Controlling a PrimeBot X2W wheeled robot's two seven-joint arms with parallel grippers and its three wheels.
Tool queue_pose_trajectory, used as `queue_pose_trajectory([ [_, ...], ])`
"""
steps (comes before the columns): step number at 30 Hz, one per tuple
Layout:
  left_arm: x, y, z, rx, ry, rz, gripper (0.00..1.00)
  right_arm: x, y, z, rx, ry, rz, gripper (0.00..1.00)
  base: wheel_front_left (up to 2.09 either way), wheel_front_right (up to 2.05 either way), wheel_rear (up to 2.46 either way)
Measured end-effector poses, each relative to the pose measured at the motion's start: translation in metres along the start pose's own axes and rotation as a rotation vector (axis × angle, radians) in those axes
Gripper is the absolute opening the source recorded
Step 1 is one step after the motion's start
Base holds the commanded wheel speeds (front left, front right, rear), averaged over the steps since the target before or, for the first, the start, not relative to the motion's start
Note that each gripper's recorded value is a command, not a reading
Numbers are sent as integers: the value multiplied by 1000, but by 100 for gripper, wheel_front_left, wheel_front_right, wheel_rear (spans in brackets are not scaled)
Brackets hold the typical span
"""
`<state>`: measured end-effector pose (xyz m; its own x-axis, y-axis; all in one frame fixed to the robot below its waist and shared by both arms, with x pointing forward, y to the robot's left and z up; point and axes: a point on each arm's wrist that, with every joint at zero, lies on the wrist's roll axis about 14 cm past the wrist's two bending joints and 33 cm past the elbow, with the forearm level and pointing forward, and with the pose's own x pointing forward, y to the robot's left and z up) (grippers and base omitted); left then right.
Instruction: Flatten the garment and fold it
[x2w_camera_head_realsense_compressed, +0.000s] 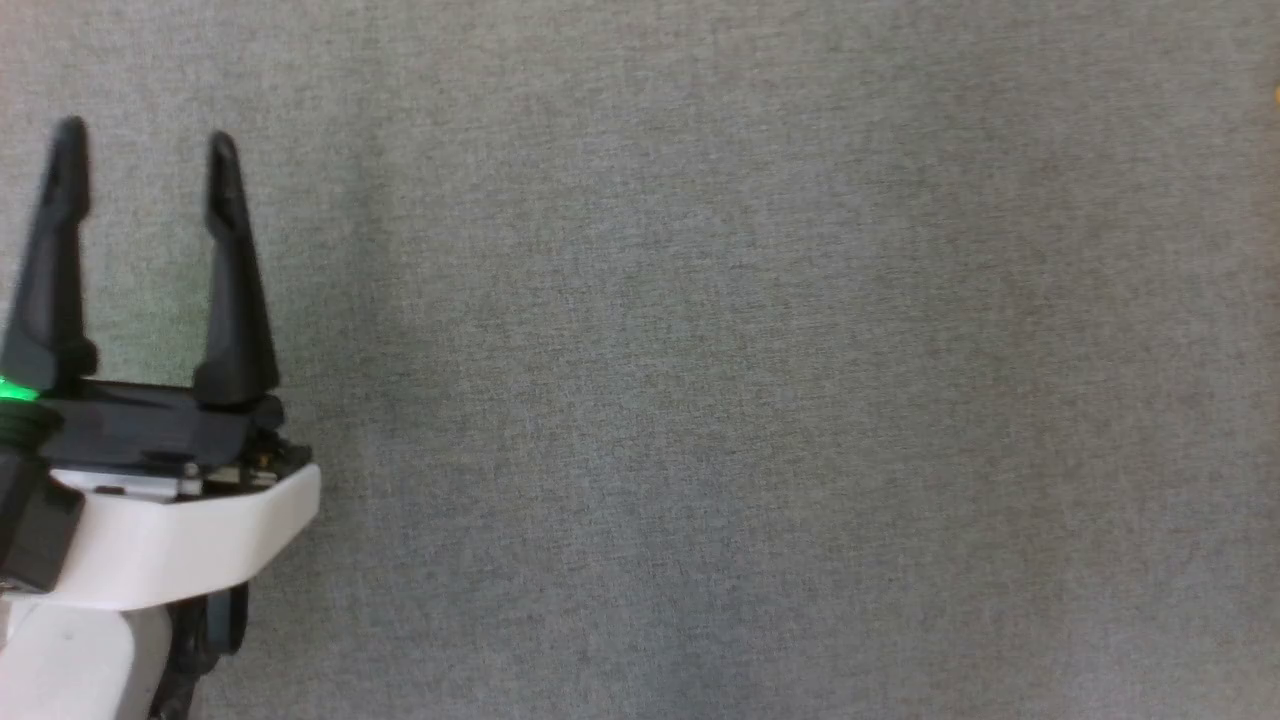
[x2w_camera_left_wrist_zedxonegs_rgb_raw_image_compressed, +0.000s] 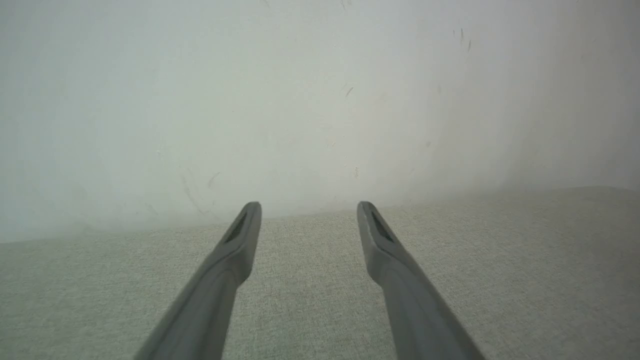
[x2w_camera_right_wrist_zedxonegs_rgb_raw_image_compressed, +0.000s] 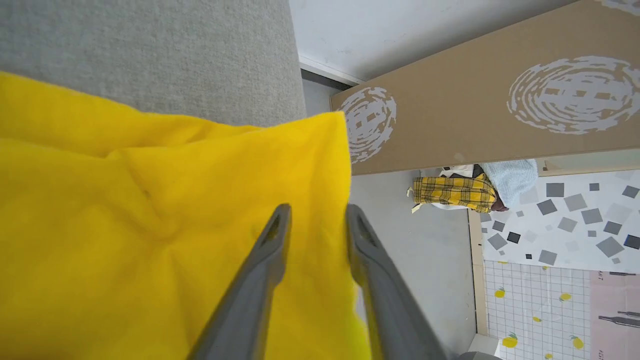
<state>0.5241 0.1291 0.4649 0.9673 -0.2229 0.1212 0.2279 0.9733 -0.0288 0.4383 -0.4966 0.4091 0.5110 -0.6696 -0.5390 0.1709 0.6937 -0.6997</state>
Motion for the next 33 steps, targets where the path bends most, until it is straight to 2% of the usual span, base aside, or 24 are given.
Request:
queue_pose_trajectory([
  [5, -2, -8, 6, -33, 5, -30, 100, -5, -9, -2, 19, -13, -13, 100, 0, 0, 0],
  [12, -13, -5, 21, -38, -10, 11, 100, -22, -26, 6, 76, -86, -24, 100, 0, 0, 0],
  [15, -24, -3, 32, -39, -17, 40, 100, -38, -24, 16, 105, -172, 5, 100, 0, 0, 0],
  [21, -49, -3, 50, -65, -17, 87, 100, -75, 0, 50, 284, -373, 99, 100, 0, 0, 0],
  [25, -64, -1, 58, -59, -14, 109, 100, -101, 12, 64, 355, -485, 152, 100, 0, 0, 0],
  [27, -79, -3, 68, -44, -21, 110, 100, -132, 26, 79, 405, -607, 207, 100, 0, 0, 0],
  [33, -104, -6, 89, -59, -53, 125, 100, -192, 49, 96, 508, -780, 303, 100, 0, 0, 0],
])
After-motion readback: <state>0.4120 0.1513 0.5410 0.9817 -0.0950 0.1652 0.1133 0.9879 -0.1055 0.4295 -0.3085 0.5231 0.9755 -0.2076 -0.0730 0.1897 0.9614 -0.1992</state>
